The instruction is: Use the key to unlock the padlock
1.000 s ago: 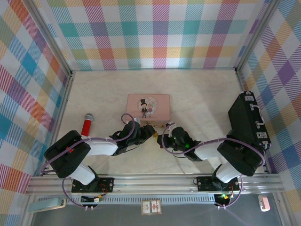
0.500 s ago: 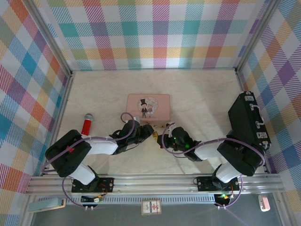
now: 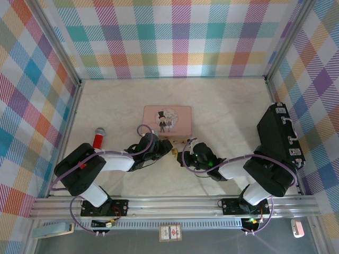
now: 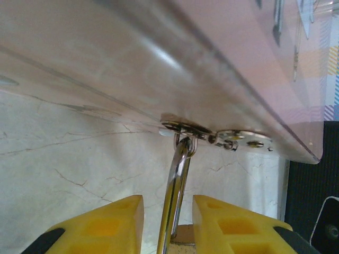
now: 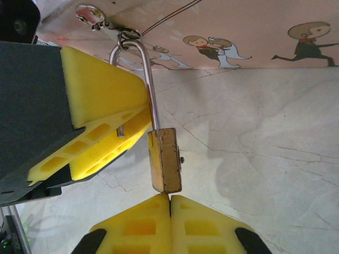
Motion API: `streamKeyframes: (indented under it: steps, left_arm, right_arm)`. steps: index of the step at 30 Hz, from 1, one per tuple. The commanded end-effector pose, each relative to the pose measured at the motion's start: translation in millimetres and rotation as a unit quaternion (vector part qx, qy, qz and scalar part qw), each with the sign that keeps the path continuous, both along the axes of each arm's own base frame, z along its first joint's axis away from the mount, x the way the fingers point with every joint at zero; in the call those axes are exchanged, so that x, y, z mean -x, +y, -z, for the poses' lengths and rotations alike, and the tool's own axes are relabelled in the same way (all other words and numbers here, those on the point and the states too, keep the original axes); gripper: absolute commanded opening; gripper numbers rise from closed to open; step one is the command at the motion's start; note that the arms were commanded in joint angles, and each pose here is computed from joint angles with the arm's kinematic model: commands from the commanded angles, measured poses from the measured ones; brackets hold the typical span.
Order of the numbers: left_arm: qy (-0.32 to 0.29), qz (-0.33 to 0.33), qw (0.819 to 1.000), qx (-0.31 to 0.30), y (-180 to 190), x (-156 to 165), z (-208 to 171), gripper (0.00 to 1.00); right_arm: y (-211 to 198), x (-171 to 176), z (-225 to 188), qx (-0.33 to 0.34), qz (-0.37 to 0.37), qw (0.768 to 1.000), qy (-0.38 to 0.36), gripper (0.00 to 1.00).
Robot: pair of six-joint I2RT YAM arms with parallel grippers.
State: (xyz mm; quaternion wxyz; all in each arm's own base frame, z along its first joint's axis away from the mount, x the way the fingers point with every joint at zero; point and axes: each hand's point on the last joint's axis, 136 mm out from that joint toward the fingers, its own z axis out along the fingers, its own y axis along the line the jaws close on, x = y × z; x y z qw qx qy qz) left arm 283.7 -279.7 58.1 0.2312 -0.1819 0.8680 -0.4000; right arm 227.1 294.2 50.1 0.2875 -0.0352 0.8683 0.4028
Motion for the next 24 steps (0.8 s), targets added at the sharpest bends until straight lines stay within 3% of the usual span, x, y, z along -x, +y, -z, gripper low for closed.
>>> streamKeyframes:
  steps: [1, 8, 14, 21, 24]
  left_arm:
    - [-0.014, 0.007, 1.000, -0.012, -1, -7, -4, 0.29]
    - [-0.030, 0.008, 0.999, -0.014, 7, -11, -10, 0.29]
    - [-0.049, 0.005, 0.999, -0.024, 16, -8, -16, 0.32]
    - [-0.102, -0.016, 0.989, -0.106, 59, 3, -47, 0.40]
    - [-0.144, -0.039, 0.978, -0.143, 87, 9, -77, 0.49]
  right_arm:
    - [-3, -4, 8, 0.019, 0.011, 1.000, 0.017, 0.08]
    - [-9, -9, 12, 0.045, 0.011, 0.999, 0.022, 0.23]
    - [-4, -11, 4, 0.049, -0.023, 0.998, 0.012, 0.29]
    - [11, -17, -20, 0.069, -0.094, 0.991, -0.061, 0.34]
    - [16, -23, -26, 0.062, -0.108, 0.989, -0.075, 0.38]
